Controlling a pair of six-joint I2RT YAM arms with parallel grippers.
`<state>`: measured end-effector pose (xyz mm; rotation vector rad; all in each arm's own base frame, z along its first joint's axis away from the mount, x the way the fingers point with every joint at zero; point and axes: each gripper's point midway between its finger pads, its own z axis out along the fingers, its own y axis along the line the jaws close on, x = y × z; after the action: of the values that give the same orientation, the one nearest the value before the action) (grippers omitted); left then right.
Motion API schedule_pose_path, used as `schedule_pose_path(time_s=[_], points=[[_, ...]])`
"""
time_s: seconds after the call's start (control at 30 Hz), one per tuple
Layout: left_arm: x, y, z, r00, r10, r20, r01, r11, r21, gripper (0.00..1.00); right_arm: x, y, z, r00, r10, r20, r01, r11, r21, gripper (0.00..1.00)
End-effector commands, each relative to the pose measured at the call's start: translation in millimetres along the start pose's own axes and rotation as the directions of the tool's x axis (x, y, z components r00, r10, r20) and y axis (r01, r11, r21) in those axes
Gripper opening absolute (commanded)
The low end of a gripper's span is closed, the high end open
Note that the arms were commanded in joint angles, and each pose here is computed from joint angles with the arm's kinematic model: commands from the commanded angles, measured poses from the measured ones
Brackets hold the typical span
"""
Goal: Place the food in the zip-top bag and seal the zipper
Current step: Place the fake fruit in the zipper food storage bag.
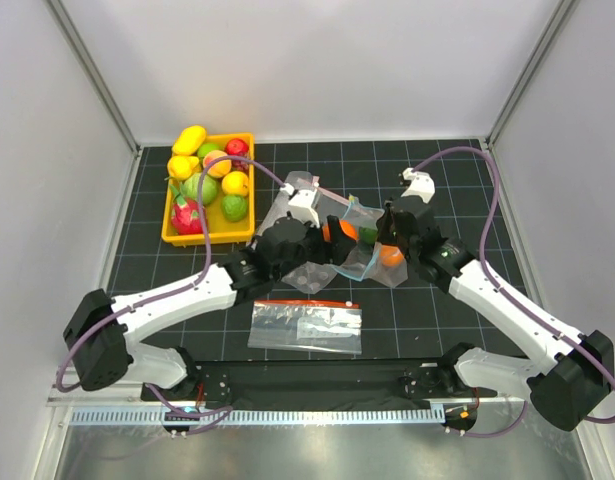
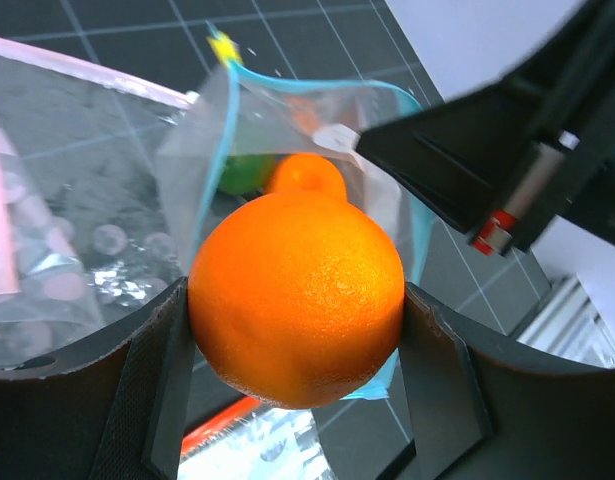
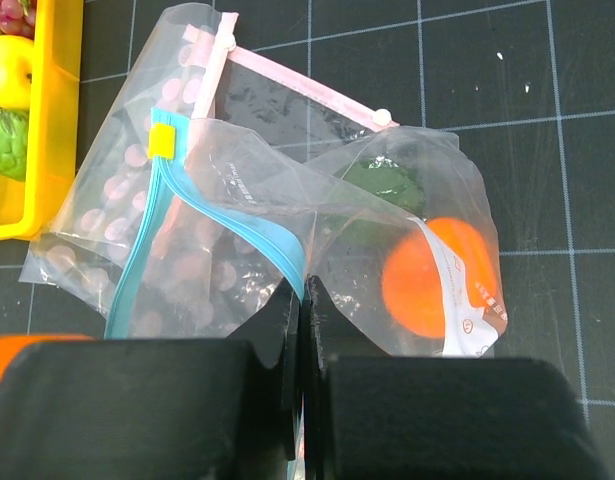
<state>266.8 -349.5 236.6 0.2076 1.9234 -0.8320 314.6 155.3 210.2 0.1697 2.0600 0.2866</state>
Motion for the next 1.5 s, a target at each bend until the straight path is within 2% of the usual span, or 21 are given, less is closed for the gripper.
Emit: schedule_pose_path(time_s=[0.0, 0.2, 0.37, 0.57, 0.63, 0.7, 1.03, 1.17, 1.3, 1.33, 1.47], points=[[-21, -34, 5, 0.999, 0.010, 0.050, -0.015, 0.995, 0.102, 0.40, -16, 2, -5, 0.996, 0.057, 0.068, -0.056, 0.998, -0.014, 0.01], [7, -38, 28, 0.998, 0.034, -0.049, -0.029, 0.995, 0.093, 0.42, -20, -1, -8, 0.991, 0.080, 0.106, -0.078, 0.997, -0.017, 0.01], [18, -42, 39, 0.994, 0.054, -0.094, -0.047, 0.996, 0.081, 0.49, -23, -5, -9, 0.989, 0.086, 0.119, -0.087, 0.996, 0.001, 0.01], [25, -36, 45, 0.991, 0.065, -0.117, -0.060, 0.997, 0.047, 0.73, -26, -6, -14, 0.985, 0.103, 0.137, -0.103, 0.995, -0.006, 0.01], [23, -37, 45, 0.991, 0.065, -0.114, -0.060, 0.997, 0.047, 0.91, -26, -7, -15, 0.984, 0.105, 0.142, -0.105, 0.994, -0.006, 0.01], [21, -37, 43, 0.992, 0.069, -0.108, -0.064, 0.997, 0.047, 1.00, -26, -7, -15, 0.984, 0.105, 0.143, -0.105, 0.994, -0.004, 0.01], [1, -37, 20, 0.994, 0.092, -0.066, -0.088, 0.995, 0.053, 1.00, -26, -7, -14, 0.985, 0.100, 0.140, -0.100, 0.995, -0.003, 0.01], [-29, -38, -6, 0.994, 0.107, 0.017, -0.108, 0.993, 0.057, 1.00, -26, -8, -14, 0.985, 0.101, 0.141, -0.102, 0.995, 0.001, 0.01], [-50, -21, -26, 0.989, 0.113, 0.096, -0.112, 0.994, -0.017, 1.00, -25, -7, -13, 0.986, 0.099, 0.136, -0.100, 0.995, 0.001, 0.01], [-59, -4, -30, 0.984, 0.114, 0.138, -0.099, 0.989, -0.108, 1.00, -24, -7, -12, 0.986, 0.099, 0.136, -0.100, 0.995, 0.000, 0.01], [-75, 46, -43, 0.974, 0.090, 0.210, -0.026, 0.957, -0.289, 1.00, -24, -5, -12, 0.986, 0.099, 0.131, -0.099, 0.995, -0.007, 0.01]])
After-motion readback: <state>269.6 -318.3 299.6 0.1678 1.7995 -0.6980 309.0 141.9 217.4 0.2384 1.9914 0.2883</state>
